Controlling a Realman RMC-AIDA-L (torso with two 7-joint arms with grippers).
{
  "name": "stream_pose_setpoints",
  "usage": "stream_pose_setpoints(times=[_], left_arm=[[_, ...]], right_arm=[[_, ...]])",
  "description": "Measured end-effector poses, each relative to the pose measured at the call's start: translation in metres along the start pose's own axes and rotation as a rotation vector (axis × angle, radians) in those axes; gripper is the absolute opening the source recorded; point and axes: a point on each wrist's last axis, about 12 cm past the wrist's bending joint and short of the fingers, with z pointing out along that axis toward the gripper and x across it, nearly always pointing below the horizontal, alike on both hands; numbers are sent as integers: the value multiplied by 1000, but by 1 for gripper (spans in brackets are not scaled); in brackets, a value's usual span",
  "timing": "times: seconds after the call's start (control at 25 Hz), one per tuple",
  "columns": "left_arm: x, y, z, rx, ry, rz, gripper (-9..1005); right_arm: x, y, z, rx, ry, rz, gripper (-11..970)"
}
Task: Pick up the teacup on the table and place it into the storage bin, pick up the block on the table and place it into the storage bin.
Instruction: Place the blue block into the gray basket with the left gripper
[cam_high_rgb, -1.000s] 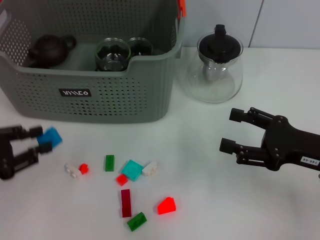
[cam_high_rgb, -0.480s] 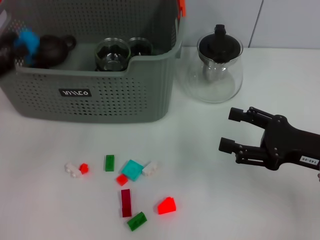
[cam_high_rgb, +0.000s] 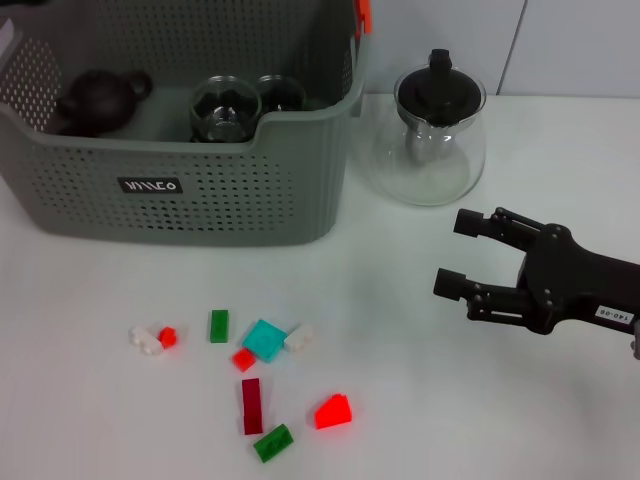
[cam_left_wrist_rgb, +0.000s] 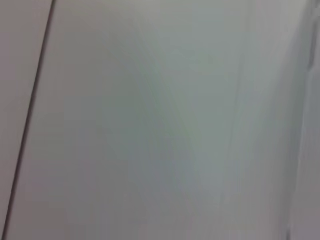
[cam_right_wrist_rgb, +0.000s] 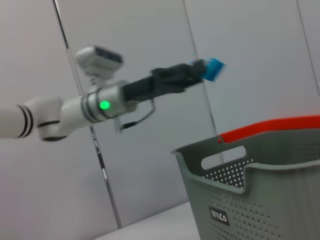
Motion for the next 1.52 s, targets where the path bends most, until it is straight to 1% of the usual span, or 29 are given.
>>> stream_pose_setpoints(times=[0.04,0.12,0.16,0.24,0.4,0.52,0.6,0.64,0.8,0.96,1.08,1.16,1.24,1.32,1.4,1.44,1.52], left_arm=[[0,0,0,0,0,0,401],[5,1,24,-30,82,5,400],[8,1,33,-40,110,12,400],[17,-2,55,-67,182,36,400],[29,-5,84,-128,310,80,420],[34,-6,100,-173,399,109,434],[35,-7,103,-185,420,120,444],[39,-8,113,-218,462,142,449],[43,-9,121,-267,492,155,469],[46,-10,124,-290,502,166,489],[43,-11,123,-289,490,167,503],[41,-12,120,-276,474,151,513],[36,-14,115,-249,436,111,523],[31,-15,108,-221,383,67,551],[22,-15,93,-171,270,-3,579],[19,-15,82,-139,192,-40,593],[13,-17,63,-64,60,-96,589]], right_arm=[[0,0,0,1,-1,-1,944],[0,0,1,0,-2,-3,944],[-1,0,2,0,-3,-3,944],[-1,0,2,0,-4,-4,944],[-2,-1,1,4,-10,-3,944],[-2,-1,1,5,-10,-2,944],[-1,-1,0,7,-10,-1,945],[-1,-1,0,8,-9,0,945],[0,0,0,8,-10,0,945],[0,0,0,8,-9,0,945],[0,0,0,9,-9,1,945],[0,0,0,9,-9,1,945],[0,0,0,8,-10,2,945],[0,0,0,8,-10,2,945],[0,0,0,7,-10,2,945],[0,0,0,6,-10,1,945],[0,1,0,4,-11,2,945]])
